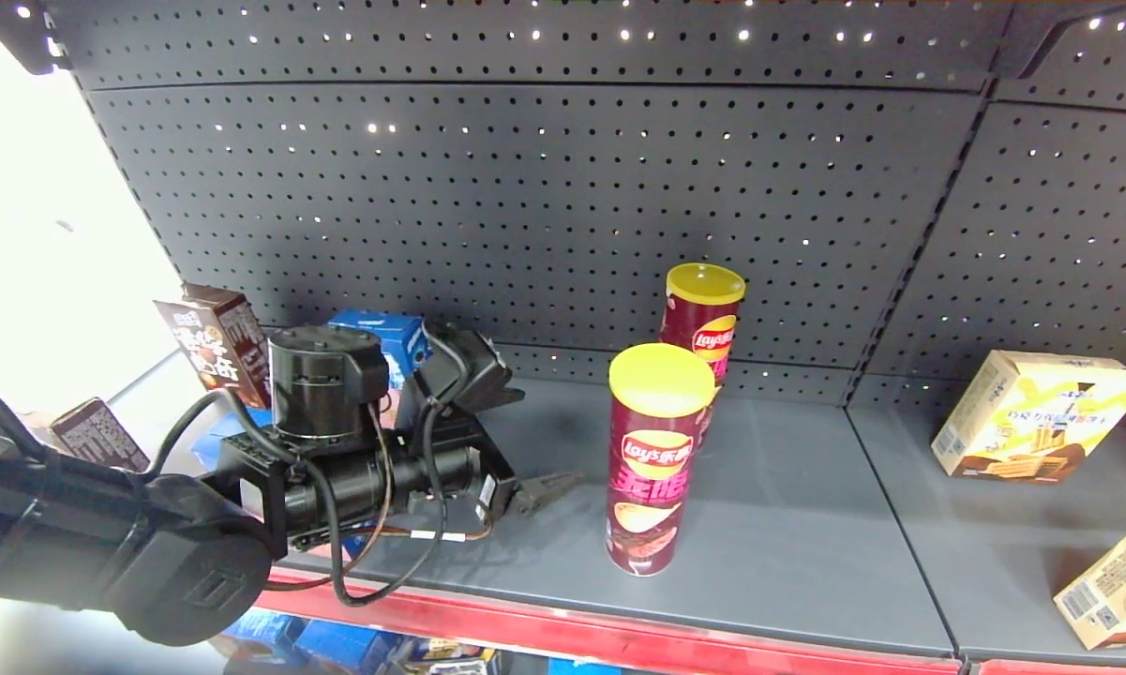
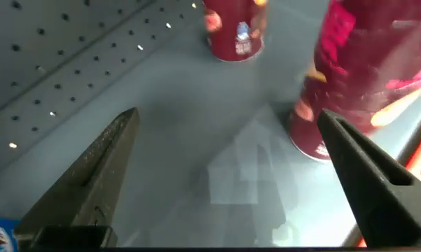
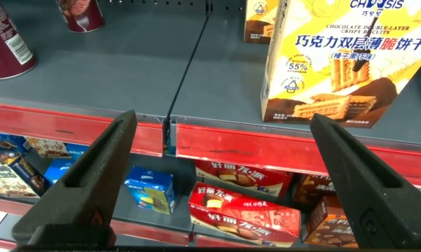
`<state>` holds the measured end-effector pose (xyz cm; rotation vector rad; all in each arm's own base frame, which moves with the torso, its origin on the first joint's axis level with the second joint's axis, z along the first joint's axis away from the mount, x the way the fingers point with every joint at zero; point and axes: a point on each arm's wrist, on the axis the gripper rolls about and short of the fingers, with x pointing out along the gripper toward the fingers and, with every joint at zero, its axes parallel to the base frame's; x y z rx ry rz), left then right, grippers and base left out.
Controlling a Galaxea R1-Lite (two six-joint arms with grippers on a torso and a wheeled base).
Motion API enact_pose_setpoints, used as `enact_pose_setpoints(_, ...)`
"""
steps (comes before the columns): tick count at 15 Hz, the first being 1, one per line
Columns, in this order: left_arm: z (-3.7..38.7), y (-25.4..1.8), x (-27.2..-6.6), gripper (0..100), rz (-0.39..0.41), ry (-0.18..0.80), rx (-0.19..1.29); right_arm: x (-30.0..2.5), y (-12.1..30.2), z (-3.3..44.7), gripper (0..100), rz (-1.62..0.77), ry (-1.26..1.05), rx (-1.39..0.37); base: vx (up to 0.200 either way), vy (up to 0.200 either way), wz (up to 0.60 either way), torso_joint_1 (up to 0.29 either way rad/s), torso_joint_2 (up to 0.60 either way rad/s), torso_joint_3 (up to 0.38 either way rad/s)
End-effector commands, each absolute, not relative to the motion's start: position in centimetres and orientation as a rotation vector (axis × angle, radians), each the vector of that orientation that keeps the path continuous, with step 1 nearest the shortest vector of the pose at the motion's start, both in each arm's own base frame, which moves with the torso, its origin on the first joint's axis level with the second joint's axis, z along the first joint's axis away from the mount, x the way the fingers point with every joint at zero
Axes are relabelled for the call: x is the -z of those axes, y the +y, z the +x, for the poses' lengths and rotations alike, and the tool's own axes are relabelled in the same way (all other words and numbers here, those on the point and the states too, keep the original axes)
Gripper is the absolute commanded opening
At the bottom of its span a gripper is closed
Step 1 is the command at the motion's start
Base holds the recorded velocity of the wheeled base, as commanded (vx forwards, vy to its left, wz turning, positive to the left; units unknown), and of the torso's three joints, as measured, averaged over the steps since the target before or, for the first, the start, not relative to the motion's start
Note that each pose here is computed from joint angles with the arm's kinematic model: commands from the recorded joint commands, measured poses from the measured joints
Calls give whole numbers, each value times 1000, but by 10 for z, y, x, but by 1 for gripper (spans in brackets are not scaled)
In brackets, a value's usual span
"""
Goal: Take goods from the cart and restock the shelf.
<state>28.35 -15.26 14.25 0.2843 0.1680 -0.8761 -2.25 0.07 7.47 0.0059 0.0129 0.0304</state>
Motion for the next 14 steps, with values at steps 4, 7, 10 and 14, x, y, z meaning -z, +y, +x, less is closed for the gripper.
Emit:
enact_pose_setpoints(4, 320, -167, -148, 100, 277, 107, 823, -75, 1, -22, 100, 6, 14, -31, 0, 0, 0, 0, 0, 0)
enact_pose_setpoints(7, 322, -169, -141, 100, 279, 128, 830, -75, 1, -22, 100, 6, 14, -31, 0, 0, 0, 0, 0, 0)
enact_pose_setpoints(10, 319, -174, -138, 100, 279, 136, 847, -75, 1, -22, 100, 6, 14, -31, 0, 0, 0, 0, 0, 0)
enact_pose_setpoints(14, 313, -186, -138, 100, 279, 135, 880, -75, 1, -22, 100, 6, 15, -31, 0, 0, 0, 0, 0, 0)
